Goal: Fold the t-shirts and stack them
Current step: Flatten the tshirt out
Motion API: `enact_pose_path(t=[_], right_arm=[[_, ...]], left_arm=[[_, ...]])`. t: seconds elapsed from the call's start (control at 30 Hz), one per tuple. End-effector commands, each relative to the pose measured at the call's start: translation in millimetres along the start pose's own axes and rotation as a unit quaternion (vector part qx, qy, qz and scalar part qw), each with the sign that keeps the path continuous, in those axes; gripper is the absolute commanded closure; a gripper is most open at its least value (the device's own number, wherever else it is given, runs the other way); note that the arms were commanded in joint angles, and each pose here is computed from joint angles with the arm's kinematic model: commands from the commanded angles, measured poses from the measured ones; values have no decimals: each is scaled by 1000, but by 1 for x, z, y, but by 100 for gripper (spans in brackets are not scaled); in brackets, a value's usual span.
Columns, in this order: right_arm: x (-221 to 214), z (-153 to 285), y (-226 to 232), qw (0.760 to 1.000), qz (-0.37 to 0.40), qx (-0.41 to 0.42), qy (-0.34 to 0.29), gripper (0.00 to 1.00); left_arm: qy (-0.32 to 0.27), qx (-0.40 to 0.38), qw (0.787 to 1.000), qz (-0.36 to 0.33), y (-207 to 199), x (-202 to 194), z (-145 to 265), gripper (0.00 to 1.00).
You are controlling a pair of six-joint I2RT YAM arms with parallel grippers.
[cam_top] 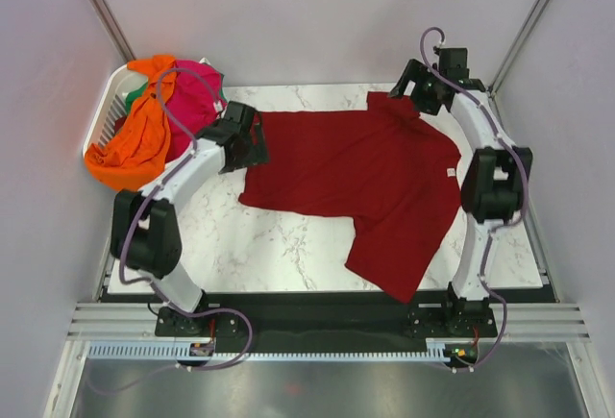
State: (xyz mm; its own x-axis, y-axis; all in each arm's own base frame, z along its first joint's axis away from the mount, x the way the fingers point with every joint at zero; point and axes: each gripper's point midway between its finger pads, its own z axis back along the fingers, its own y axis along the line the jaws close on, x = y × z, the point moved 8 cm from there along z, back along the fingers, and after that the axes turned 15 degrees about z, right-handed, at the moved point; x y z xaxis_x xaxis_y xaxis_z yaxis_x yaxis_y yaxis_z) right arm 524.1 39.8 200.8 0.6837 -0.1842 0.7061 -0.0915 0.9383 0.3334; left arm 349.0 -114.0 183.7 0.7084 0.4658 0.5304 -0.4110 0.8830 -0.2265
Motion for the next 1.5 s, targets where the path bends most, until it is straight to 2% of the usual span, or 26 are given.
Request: enact_pose_path(t=[0.0,0.03,0.07,0.23,0.27,0.43,0.77,0.83,0.87,0.9,0.97,1.0,1.2,1.3,1.47], right_arm=[[5,102,25,998,10,-48,-50,2],[0,132,47,996,17,-39,-74,2],[-43,125,43,999,4,-46,-28,2],[-134,156,99,996,78,6,34,2],[-155,156,98,995,82,6,60,2],[-195,179,100,991,103,12,79,2],[-187,194,94,987,141,-18,76,2],[-187,194,94,986,146,-20,78,2],[-188,194,93,986,146,-22,79,2],[-188,194,92,985,148,-23,80,2],[-189,194,91,985,151,-29,80,2],[-189,194,90,985,152,-30,80,2],[-187,197,90,984,158,-33,73,2],[-185,197,91,984,159,-32,71,2],[-186,197,90,984,159,-36,75,2]], left_arm=[[-37,34,998,38,25,-6,12,11],[-38,39,998,41,29,-10,10,12],[-33,41,998,43,35,-18,4,12],[-22,22,998,52,40,-26,-16,13],[-19,20,998,53,39,-27,-20,13],[3,-6,999,49,28,-33,-46,15],[52,-1,997,52,36,-56,-55,35],[70,-3,996,56,38,-64,-55,45],[74,-5,996,56,39,-65,-55,51],[79,-7,995,55,38,-68,-54,66],[84,-11,995,53,37,-69,-53,84],[84,-14,995,53,35,-68,-51,98],[69,-3,996,59,20,-36,-15,98],[34,-26,997,67,-2,-1,5,97],[27,-28,997,74,-2,6,6,97]])
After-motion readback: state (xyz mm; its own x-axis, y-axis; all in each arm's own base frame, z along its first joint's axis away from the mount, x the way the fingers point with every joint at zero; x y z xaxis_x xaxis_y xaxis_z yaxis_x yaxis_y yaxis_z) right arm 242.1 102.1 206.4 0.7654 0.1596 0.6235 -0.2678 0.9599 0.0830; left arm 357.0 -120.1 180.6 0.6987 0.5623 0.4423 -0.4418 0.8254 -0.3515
